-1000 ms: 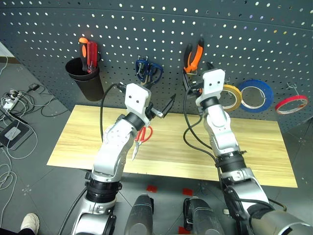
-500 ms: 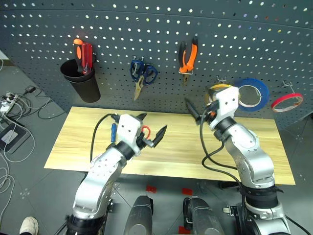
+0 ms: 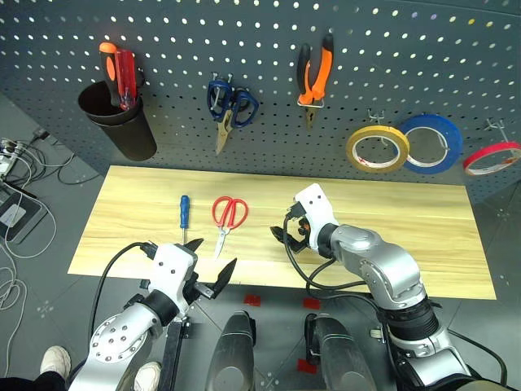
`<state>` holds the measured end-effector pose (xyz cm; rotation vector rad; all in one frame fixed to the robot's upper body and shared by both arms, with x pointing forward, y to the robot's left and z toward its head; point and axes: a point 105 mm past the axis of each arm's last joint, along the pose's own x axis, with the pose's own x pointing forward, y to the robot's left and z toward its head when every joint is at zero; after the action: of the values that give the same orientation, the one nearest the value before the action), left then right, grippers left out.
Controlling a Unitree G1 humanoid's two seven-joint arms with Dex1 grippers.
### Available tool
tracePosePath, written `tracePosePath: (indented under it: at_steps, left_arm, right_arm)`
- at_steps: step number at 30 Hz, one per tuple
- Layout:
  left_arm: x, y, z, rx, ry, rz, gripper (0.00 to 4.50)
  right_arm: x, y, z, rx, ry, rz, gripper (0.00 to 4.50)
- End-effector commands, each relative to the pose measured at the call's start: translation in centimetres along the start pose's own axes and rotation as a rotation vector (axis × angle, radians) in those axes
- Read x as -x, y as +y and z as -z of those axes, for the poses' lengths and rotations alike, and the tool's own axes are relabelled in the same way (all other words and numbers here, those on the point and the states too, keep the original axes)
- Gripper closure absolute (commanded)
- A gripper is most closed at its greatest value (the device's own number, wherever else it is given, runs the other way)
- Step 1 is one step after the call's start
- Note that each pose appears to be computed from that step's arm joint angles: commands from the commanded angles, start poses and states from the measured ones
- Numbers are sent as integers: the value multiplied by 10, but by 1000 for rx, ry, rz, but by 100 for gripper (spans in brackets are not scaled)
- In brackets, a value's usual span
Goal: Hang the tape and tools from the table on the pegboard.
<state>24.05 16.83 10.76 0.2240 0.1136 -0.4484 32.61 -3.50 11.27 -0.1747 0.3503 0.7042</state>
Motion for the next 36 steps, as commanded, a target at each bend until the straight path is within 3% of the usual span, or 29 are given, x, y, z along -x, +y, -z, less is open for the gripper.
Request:
tracePosePath:
  at_steps: [1, 7, 14, 19, 36]
  left_arm:
    - [-14, 7, -4, -25, 22, -36, 0]
    - [-54, 32, -12, -40, 56, -87, 0]
    - [-97, 58, -4, -40, 190, -188, 0]
    - [-119, 56, 2, -55, 244, -211, 0]
    - [-74, 44, 17, -9, 367, -279, 0]
  right_arm:
    - [15, -1, -15, 51, -114, -51, 6]
    - [50, -10, -12, 140, -198, -108, 6]
    - [88, 17, -18, 212, -335, -307, 6]
    - [99, 31, -28, 227, -392, -390, 6]
    - [105, 30, -31, 210, -383, -409, 6]
